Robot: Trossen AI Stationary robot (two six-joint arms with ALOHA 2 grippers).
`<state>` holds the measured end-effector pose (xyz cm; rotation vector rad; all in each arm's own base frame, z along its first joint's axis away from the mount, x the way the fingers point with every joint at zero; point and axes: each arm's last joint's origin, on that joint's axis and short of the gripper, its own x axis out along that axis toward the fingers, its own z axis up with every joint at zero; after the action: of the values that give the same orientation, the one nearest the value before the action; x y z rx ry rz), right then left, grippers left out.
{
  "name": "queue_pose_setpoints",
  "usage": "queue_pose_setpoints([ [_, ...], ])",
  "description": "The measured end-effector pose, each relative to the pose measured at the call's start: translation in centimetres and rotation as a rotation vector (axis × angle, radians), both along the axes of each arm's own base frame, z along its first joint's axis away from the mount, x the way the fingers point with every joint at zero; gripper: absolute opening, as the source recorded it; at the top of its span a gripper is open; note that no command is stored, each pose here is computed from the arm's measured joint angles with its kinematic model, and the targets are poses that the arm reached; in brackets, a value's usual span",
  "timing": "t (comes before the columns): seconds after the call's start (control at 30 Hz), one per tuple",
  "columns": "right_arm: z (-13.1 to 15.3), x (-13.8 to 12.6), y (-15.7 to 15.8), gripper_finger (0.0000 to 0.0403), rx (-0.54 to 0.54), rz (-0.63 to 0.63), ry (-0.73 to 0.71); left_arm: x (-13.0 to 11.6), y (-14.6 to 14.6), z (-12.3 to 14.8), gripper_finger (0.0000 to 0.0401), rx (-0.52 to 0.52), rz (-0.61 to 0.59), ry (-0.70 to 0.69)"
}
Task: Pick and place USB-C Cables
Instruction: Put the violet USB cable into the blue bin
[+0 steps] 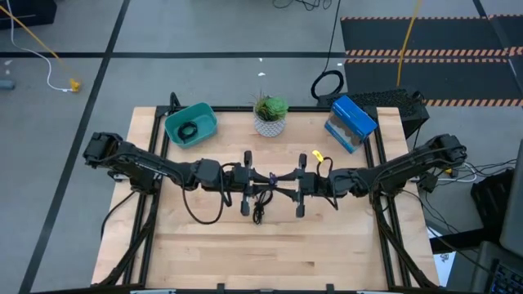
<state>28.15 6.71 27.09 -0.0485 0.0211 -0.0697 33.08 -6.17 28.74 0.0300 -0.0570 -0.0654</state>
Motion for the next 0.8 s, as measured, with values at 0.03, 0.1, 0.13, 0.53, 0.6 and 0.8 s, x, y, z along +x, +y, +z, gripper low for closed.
queue_pose_setpoints([
  [0.03, 0.1, -0.2, -0.1, 0.0122, 0.003, 0.001, 0.010, 0.0, 0.0, 0.0, 0.0042, 0.000, -0.006, 0.000],
  [0.1, 0.4, -0.7, -0.2, 0.0131, 0.011, 0.001, 0.031, -0.2, 0.0, 0.2, 0.0046, 0.000, -0.010, 0.001],
  [0.13, 0.7, -1.0, -0.2, 0.0135, 0.021, 0.003, 0.032, -0.3, 0.0, 0.3, 0.0047, 0.002, -0.011, 0.009],
  [0.53, 2.0, -4.9, -0.9, 0.0136, 0.182, 0.110, 0.187, -3.7, 1.1, 2.8, 0.0030, -0.021, 0.000, 0.119],
  [0.6, 2.2, -5.3, -0.9, 0.0136, 0.194, 0.111, 0.197, -5.0, 1.5, 3.3, 0.0038, -0.039, 0.006, 0.169],
  [0.8, 2.4, -6.2, -1.1, 0.0135, 0.186, 0.112, 0.219, -8.3, 2.2, 6.0, 0.0035, -0.118, 0.030, 0.281],
])
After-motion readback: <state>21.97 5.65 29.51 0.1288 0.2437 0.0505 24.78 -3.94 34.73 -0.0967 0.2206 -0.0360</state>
